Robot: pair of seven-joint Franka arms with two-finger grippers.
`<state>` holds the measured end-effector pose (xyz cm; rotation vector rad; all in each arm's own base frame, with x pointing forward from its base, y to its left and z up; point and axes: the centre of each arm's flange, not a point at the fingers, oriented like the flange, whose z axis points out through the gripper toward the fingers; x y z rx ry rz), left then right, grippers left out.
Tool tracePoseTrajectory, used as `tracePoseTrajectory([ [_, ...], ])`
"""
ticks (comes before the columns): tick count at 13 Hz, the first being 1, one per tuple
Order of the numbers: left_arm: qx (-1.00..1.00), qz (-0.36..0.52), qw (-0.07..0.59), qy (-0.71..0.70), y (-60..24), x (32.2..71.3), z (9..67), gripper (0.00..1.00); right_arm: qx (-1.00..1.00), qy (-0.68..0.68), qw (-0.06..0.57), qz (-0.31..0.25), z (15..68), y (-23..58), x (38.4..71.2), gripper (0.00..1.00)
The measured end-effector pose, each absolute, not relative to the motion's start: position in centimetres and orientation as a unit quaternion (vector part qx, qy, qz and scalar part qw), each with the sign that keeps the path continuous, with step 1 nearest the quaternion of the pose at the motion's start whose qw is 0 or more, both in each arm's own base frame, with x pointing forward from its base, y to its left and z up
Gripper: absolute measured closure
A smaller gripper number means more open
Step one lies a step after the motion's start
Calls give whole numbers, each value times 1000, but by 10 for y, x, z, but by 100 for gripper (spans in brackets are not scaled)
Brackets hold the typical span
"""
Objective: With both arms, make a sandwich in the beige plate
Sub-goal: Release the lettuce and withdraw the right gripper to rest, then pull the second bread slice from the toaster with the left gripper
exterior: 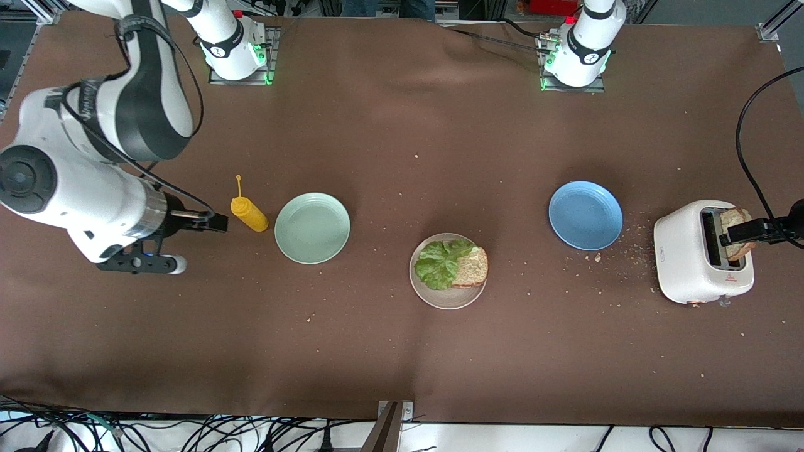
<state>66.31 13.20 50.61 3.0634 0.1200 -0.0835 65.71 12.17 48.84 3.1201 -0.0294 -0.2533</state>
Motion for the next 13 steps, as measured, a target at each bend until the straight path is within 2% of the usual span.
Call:
tracePoseTrajectory([
  [4, 999, -32, 38, 20, 201, 651, 479, 0, 997, -19, 0, -78, 524, 60, 617, 0],
  [7, 998, -45, 40, 28, 219, 645, 435, 0, 999, -24, -8, -32, 544, 32, 591, 0],
  [10, 998, -54, 3, 23, 231, 638, 405, 0, 999, -30, -7, -8, 572, 4, 568, 0],
  [13, 998, -48, -6, 32, 245, 625, 370, 0, 998, -41, -8, -41, 584, -12, 542, 0],
])
